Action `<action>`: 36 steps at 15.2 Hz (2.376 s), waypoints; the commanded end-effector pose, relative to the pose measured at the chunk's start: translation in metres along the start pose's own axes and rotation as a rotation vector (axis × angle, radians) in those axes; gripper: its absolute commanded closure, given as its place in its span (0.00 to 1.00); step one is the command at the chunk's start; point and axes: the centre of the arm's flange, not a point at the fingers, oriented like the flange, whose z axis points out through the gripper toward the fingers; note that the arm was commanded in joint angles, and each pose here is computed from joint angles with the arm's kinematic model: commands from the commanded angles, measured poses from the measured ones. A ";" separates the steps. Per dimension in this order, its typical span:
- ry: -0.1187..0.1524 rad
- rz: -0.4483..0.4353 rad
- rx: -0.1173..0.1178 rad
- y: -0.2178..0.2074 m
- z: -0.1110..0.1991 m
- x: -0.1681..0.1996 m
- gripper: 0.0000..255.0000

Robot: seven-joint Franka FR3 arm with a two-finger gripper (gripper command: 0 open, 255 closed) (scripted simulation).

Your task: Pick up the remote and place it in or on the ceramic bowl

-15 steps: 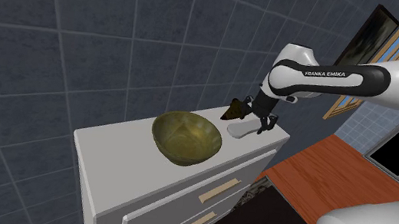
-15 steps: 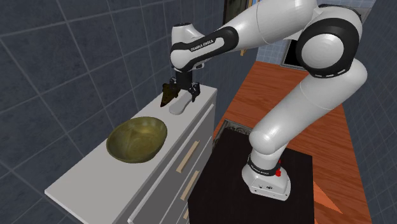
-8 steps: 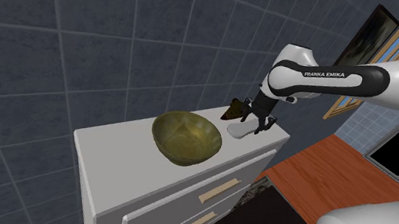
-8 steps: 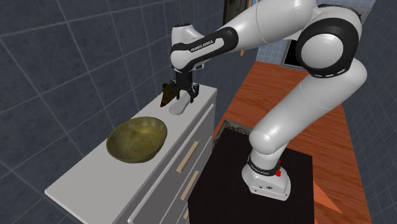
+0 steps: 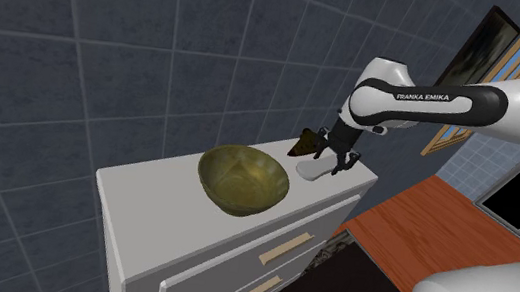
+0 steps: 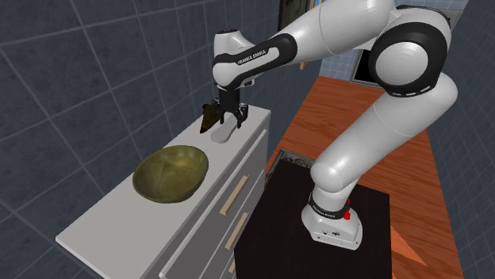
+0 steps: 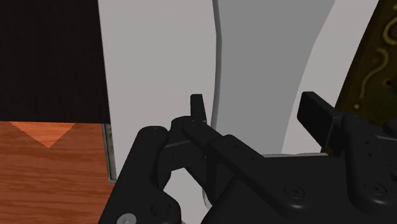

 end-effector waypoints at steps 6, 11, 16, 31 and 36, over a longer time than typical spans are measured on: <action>0.000 0.000 0.000 0.000 -0.026 0.000 1.00; 0.000 0.000 0.000 -0.001 -0.053 0.000 1.00; 0.000 0.000 0.000 -0.001 -0.079 -0.001 1.00; 0.000 0.000 0.000 -0.003 -0.158 -0.001 1.00; 0.000 0.000 0.000 -0.004 -0.171 -0.028 1.00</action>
